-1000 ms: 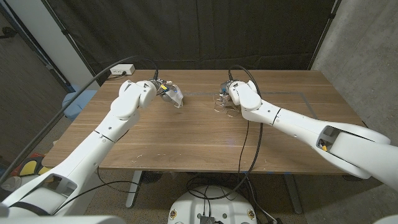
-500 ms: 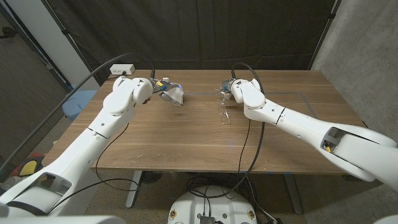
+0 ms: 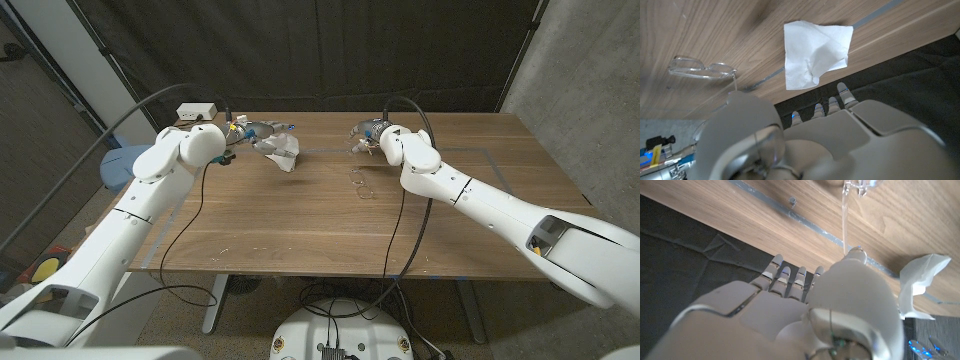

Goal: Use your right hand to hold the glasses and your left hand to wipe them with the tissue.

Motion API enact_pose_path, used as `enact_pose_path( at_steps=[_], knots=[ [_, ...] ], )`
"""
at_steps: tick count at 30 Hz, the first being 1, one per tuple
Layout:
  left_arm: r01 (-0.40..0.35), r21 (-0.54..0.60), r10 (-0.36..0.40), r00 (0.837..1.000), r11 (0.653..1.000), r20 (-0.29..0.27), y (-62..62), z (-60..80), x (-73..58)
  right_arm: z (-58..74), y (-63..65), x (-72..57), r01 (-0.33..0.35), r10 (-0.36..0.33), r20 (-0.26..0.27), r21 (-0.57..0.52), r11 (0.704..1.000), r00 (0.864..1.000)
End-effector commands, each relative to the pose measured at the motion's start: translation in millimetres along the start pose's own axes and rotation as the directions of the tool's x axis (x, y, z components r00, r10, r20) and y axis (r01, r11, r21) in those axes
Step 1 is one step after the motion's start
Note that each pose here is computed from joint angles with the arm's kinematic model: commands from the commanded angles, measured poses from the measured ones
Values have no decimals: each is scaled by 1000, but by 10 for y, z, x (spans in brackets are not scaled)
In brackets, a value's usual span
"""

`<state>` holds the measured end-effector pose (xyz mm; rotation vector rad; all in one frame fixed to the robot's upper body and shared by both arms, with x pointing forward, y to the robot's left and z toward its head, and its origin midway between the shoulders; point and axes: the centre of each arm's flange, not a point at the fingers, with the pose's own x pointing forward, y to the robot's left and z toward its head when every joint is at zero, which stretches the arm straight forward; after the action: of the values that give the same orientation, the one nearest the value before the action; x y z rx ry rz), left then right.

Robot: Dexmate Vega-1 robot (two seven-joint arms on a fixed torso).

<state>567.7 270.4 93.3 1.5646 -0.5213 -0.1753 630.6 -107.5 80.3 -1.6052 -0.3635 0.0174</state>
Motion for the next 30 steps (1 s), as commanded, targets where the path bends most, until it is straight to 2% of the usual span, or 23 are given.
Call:
enact_pose_path(
  at_steps=[1,4,8,13,15,19,22,25,28,30],
  knots=[
    [-41,-400,168,943,916,287,196,-214,-101,-128,-132,-50,108,-113,25,161,981,993],
    [-33,-464,198,929,885,314,192,-264,-100,-192,-124,-48,127,-148,60,269,955,987],
    [0,-542,222,912,840,344,181,-335,-91,-280,-110,-37,149,-204,92,411,900,975],
    [40,-602,238,897,797,374,163,-407,-75,-409,-92,-2,117,-241,139,583,804,961],
    [38,-615,249,893,788,375,160,-435,-81,-445,-79,8,108,-258,145,641,760,955],
    [24,-640,283,883,768,374,152,-481,-89,-480,-51,22,104,-301,155,714,693,941],
    [24,-670,305,878,742,370,131,-526,-77,-502,-5,44,88,-337,160,784,615,928],
    [49,-709,313,874,704,371,102,-597,-54,-552,32,94,28,-345,183,851,525,921],
    [17,-713,324,883,701,340,81,-657,-58,-602,55,133,-9,-357,192,890,455,914],
    [16,-732,332,885,681,327,53,-699,-51,-635,75,159,-42,-359,205,909,414,911]
  ],
)
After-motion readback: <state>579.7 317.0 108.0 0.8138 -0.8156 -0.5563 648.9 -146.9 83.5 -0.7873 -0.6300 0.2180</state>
